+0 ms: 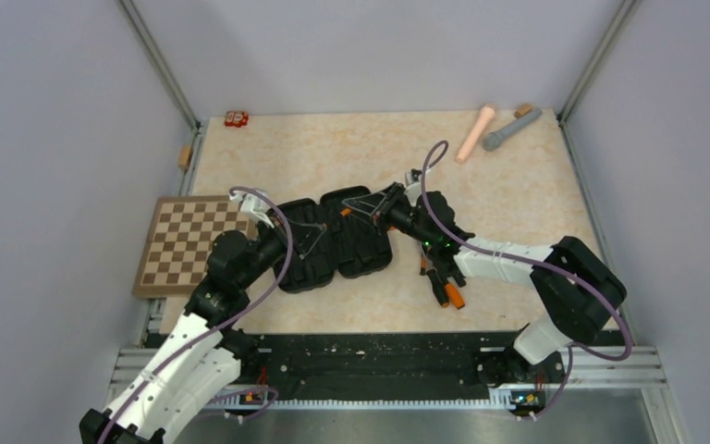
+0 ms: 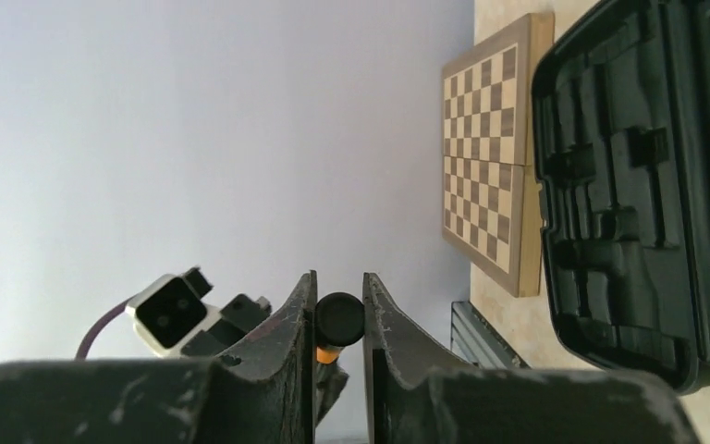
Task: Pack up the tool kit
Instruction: Place the screwdriver in the toolbox.
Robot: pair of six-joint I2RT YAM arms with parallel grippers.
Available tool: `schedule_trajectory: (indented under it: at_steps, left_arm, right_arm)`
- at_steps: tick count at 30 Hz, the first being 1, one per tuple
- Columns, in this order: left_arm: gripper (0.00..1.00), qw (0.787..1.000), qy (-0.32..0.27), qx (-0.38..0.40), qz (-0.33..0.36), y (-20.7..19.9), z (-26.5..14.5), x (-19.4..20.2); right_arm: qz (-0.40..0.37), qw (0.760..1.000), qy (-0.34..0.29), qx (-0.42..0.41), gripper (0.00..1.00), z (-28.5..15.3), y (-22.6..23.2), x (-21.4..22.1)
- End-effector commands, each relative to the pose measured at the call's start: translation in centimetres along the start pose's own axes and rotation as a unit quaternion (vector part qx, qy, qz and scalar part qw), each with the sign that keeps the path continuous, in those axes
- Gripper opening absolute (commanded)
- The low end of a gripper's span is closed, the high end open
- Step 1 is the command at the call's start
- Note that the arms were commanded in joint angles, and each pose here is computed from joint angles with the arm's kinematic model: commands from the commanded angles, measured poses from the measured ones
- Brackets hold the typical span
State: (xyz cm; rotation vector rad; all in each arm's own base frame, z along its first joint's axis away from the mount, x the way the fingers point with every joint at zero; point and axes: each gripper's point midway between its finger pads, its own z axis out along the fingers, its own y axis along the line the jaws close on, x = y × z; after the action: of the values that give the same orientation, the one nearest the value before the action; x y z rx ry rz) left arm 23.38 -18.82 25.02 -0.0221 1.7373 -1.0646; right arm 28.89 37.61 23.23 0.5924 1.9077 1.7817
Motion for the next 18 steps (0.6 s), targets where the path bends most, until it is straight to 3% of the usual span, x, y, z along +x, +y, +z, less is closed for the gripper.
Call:
schedule_trajectory:
  at_steps: [1, 4, 6, 12, 18]
  left_arm:
    - [0.29, 0.998, 0.039, -0.027, 0.039, 0.7, -0.5, 0.8]
    - [0.55, 0.993, 0.061, -0.062, 0.075, 1.4, -1.1, 0.3]
    - [0.64, 0.989, 0.075, -0.078, 0.101, 1.4, -1.5, -0.3]
    - [0.67, 0.973, 0.168, -0.062, 0.148, 0.0, -1.1, -0.2]
    - [0.59, 0.957, 0.239, -0.033, 0.161, 0.0, 0.5, 1.4]
  right_arm:
    - [-0.039, 0.998, 0.003, -0.04, 0.0, -0.3, 1.7, -0.4]
    - [-0.071, 0.997, 0.001, -0.018, 0.0, -0.4, 1.1, -1.1]
    - [-0.092, 0.996, 0.004, -0.009, 0.0, -0.5, 0.9, -1.3]
    - [-0.139, 0.99, 0.039, 0.008, 0.0, 0.1, 0.6, -0.7]
    - [-0.159, 0.985, 0.065, 0.004, 0.0, 0.5, 1.1, 0.0]
